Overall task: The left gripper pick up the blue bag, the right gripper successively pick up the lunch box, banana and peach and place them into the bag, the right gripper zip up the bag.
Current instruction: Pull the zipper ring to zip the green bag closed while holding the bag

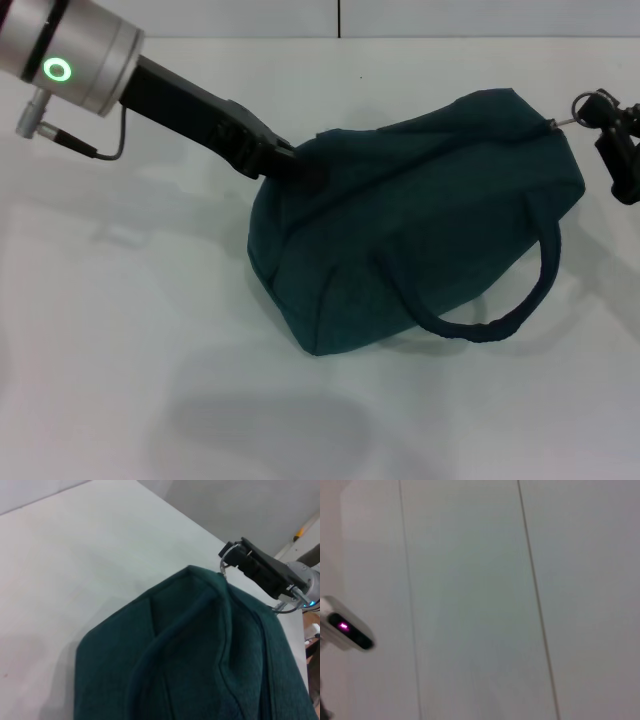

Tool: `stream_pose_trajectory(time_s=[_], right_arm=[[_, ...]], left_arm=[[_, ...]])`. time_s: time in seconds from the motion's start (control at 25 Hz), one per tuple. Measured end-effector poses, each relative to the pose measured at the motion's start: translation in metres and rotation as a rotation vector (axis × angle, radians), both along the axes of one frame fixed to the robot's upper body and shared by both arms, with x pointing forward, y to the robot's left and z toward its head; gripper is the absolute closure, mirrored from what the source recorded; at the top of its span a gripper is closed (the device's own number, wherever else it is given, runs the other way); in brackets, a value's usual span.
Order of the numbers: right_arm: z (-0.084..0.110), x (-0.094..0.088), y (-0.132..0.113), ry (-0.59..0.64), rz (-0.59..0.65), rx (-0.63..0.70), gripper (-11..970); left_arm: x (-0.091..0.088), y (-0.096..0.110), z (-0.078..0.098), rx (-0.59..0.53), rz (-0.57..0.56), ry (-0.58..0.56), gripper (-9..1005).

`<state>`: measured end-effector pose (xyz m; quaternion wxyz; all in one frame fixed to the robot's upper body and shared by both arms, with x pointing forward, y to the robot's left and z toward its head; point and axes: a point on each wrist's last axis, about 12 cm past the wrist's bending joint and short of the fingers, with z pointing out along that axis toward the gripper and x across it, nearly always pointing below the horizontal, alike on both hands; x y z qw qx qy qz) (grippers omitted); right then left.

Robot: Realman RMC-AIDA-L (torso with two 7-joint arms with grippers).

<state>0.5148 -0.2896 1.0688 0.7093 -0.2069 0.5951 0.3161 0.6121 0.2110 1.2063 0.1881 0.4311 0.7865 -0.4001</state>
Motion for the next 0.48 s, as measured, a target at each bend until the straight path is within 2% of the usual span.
stream_pose_trajectory(time_s=[0.2, 0.48], right_arm=[[-0.006, 0.006, -0.004, 0.045, -0.048, -0.038, 925], [-0.015, 0.008, 0.0, 0.1, -0.045, -0.083, 924]], left_arm=[[-0.001, 0.009, -0.001, -0.008, 0.014, -0.004, 926], [-0.001, 0.011, 0.0, -0.011, 0.012, -0.015, 937]])
